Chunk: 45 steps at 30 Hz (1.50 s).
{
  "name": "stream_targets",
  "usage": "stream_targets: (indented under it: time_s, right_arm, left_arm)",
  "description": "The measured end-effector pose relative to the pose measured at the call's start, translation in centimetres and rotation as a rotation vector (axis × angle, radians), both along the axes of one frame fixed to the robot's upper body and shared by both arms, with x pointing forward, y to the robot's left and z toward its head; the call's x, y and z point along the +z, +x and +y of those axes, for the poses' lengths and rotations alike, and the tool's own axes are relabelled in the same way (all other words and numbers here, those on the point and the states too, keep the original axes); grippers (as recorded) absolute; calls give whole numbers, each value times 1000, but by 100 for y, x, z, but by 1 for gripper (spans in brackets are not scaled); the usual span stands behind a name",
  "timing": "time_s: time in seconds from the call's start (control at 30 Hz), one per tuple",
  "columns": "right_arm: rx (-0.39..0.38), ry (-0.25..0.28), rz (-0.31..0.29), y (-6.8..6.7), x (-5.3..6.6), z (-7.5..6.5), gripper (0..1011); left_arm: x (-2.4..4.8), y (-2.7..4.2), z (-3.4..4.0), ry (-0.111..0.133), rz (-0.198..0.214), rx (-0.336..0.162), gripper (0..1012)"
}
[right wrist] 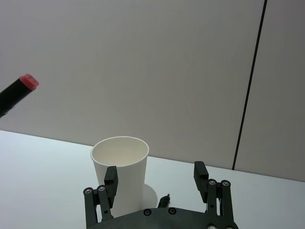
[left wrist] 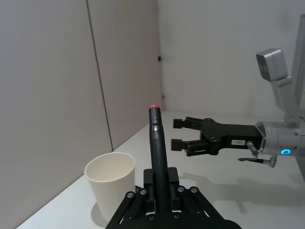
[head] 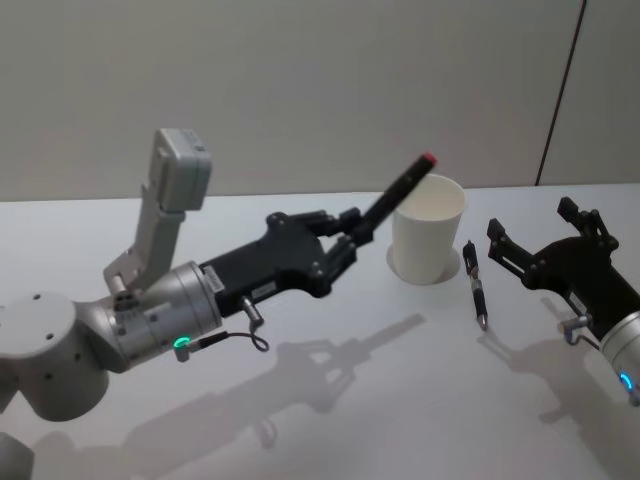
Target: Place the pen into the pen holder.
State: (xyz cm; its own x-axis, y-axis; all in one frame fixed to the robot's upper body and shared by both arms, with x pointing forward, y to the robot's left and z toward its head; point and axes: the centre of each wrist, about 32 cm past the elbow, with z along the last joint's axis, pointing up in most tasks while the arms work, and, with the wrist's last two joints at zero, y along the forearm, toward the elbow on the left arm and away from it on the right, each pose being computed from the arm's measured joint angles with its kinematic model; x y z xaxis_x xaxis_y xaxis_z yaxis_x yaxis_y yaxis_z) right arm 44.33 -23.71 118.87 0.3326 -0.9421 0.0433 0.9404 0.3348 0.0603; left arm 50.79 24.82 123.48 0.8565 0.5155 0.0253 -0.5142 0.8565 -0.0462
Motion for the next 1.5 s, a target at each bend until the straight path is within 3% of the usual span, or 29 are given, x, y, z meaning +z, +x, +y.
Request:
stream_targets:
  time_s: [0.3, 0.83, 1.5]
  right_arm:
    - [0, 0, 0, 0, 0, 0, 1001]
    - [0, 0, 0, 0, 0, 0, 1001]
    - [25, -9, -21, -6, 26, -11, 1001]
  left_arm:
    - [-6, 35, -112, 6, -13, -60, 177]
    - [-35, 79, -313, -24, -23, -122, 177]
    - [-75, 80, -413, -39, -19, -134, 177]
